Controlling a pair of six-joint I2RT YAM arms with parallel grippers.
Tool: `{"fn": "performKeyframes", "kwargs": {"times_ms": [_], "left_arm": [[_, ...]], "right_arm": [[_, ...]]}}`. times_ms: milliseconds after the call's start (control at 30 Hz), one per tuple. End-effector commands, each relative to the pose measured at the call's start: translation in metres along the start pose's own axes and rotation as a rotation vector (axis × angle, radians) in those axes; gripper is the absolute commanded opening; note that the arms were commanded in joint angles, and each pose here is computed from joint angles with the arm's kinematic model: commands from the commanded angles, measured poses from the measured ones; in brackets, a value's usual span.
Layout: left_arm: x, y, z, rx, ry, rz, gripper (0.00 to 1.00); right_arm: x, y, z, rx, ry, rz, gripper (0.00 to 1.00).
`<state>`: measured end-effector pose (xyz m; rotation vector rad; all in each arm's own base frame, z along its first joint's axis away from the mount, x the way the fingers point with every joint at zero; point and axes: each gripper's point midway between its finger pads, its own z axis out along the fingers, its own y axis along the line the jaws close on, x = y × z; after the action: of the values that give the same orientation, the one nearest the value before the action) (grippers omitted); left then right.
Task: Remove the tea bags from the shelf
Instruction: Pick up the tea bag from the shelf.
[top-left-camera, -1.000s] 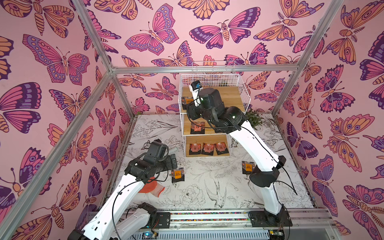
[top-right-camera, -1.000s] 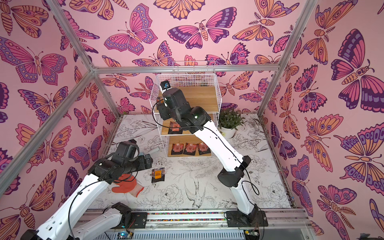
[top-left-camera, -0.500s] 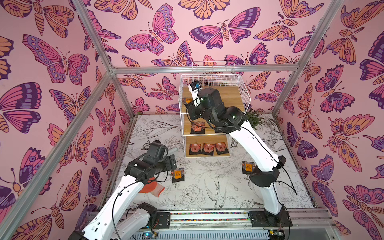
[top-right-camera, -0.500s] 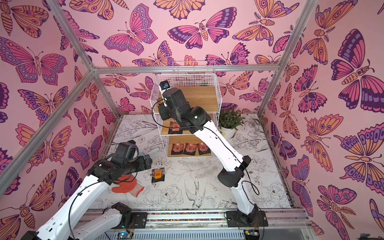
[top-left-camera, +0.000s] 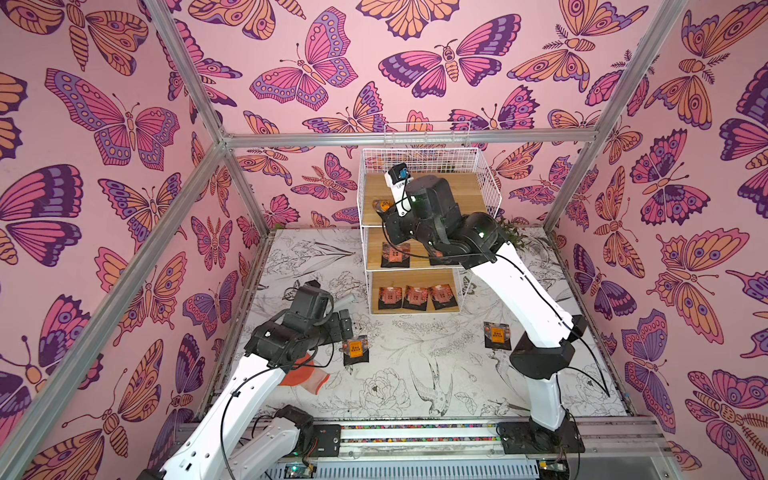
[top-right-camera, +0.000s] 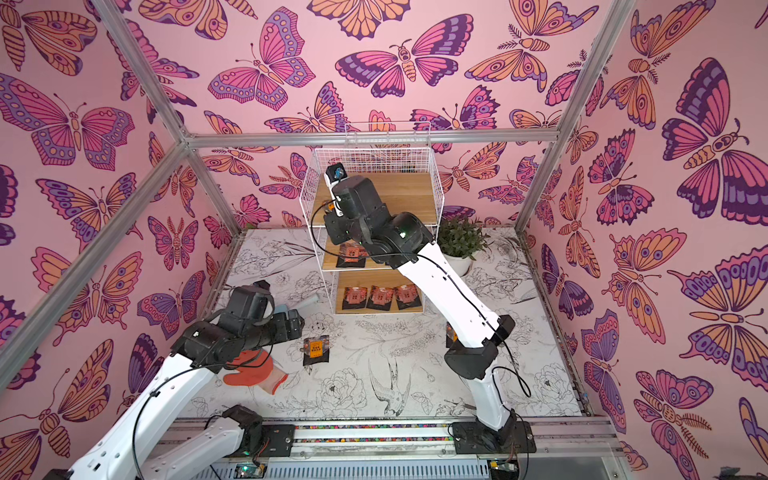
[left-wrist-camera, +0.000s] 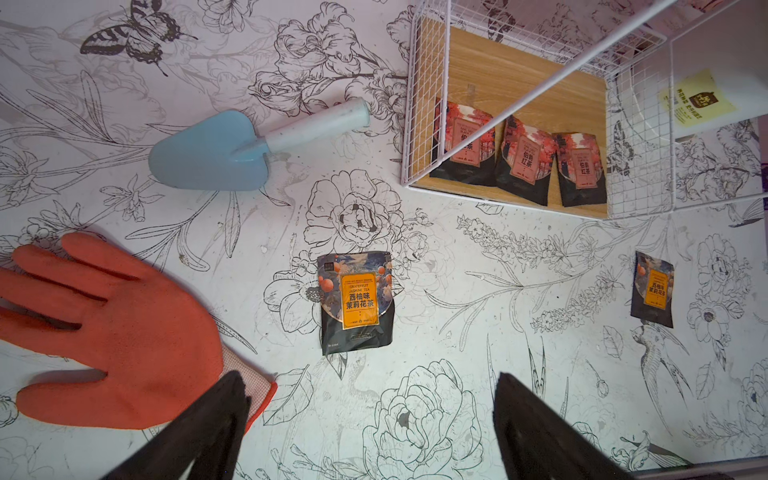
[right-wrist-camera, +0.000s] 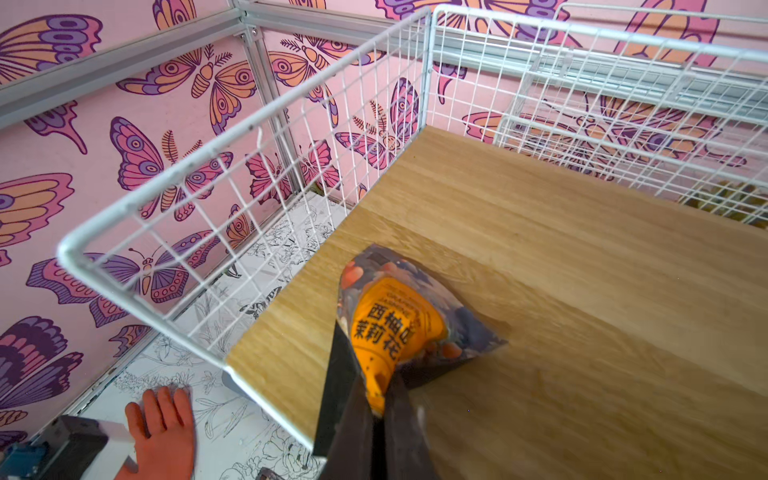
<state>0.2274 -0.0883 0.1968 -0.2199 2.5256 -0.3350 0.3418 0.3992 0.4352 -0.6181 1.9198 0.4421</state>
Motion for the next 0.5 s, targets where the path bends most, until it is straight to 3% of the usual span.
{"fn": "performKeyframes", "kwargs": {"times_ms": [0, 267, 467], "left_arm": [[-0.001, 0.001, -0.004, 0.010, -0.015, -0.009, 0.95], [-0.004, -0.002, -0.009, 0.023, -0.026, -0.004, 0.95], [-0.004, -0.003, -0.012, 0.030, -0.034, -0.004, 0.95]], "right_arm": [[0.024, -0.011, -0.015, 0.021, 0.101, -0.034, 0.00], [0.014, -0.023, -0.062, 0.026, 0.055, -0.023, 0.00], [0.033, -0.038, -0.107, 0.049, 0.061, -0.004, 0.00]]}}
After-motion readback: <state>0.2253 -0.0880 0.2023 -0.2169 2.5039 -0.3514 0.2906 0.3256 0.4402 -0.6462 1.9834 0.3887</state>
